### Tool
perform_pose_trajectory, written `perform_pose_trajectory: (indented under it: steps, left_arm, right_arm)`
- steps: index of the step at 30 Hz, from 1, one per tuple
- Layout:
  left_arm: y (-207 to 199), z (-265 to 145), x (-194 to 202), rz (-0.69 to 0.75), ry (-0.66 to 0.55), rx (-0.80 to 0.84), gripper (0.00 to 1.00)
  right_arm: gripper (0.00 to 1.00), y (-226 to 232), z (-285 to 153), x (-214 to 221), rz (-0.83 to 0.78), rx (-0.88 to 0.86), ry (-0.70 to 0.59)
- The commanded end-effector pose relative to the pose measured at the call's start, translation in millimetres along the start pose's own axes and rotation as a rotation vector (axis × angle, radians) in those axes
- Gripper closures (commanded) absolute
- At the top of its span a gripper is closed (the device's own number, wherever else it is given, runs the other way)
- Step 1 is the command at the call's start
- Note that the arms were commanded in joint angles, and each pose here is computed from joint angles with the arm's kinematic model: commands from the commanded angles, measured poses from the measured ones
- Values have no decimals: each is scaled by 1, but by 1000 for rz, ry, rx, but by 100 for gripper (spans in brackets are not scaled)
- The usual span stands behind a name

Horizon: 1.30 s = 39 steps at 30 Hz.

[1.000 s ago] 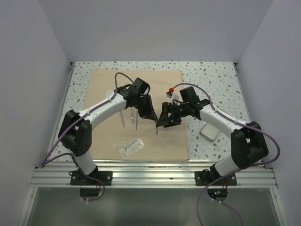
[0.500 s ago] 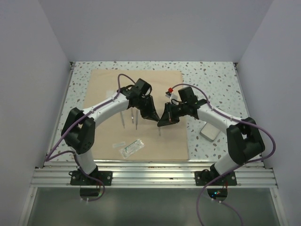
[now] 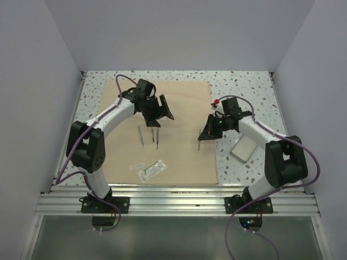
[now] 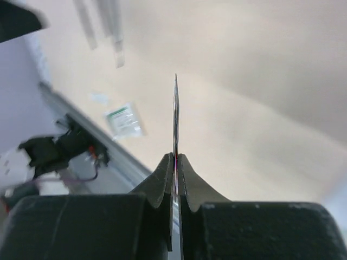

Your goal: Prepare the surgical pack

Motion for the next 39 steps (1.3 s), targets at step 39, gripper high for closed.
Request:
perform_pose_trajectory:
  steps: [39]
  left_arm:
    - [83,13,-28,75,-5,-350,34]
  right_arm:
    - [98,-166,-83,-39,664,649,-308]
Point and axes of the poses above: each gripper's point midway between its finger pads, its own z axis out along the fingers, its own y axis along the line the jaws close on, x = y × z, the point moved 8 cm from there along -z, back along the fingers, and after that the axes turned 5 degrees about z, right-handed, at the moved point
